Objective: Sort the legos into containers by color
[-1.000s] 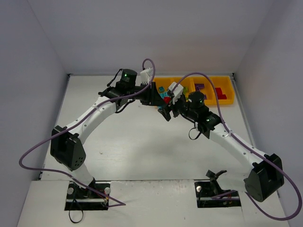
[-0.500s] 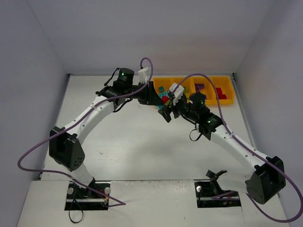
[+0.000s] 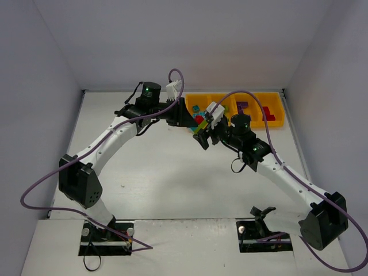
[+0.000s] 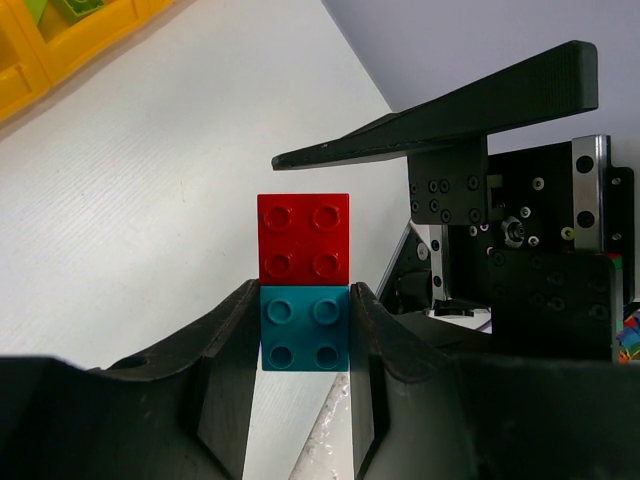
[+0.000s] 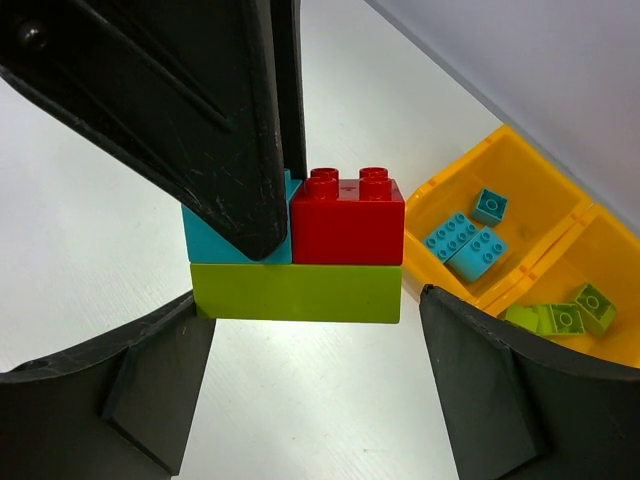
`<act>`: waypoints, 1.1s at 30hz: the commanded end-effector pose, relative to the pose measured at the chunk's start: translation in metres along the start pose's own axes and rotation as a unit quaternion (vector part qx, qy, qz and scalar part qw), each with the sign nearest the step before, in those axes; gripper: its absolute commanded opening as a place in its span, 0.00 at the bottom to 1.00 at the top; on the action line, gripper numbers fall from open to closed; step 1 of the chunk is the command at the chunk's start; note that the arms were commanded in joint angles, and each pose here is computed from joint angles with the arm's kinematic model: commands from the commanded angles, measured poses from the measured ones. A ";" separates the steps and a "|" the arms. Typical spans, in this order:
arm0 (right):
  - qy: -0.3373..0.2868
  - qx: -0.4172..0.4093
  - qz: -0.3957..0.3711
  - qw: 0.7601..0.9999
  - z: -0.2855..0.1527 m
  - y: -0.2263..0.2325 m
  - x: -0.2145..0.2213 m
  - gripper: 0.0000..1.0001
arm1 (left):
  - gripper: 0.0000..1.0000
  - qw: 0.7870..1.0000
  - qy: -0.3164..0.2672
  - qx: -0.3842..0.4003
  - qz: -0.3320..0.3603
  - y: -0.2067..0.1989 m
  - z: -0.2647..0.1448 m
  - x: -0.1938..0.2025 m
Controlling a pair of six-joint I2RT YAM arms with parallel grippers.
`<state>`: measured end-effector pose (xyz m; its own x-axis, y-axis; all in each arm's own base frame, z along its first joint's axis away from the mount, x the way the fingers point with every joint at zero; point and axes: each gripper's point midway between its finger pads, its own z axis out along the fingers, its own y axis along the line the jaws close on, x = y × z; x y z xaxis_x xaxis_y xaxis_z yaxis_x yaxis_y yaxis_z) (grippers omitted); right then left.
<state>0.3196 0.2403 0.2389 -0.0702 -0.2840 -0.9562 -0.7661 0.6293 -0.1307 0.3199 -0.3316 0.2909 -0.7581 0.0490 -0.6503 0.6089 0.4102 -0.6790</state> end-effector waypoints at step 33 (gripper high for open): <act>-0.071 0.005 -0.023 0.997 0.001 -0.008 -0.051 0.81 | 0.00 0.997 -0.028 0.041 0.050 -0.042 -0.016 -0.018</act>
<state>0.3196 0.2423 0.2414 -0.0695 -0.2751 -0.9589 -0.7704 0.6255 -0.1236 0.3139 -0.3352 0.2932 -0.7678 0.0565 -0.6382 0.6060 0.3875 -0.6947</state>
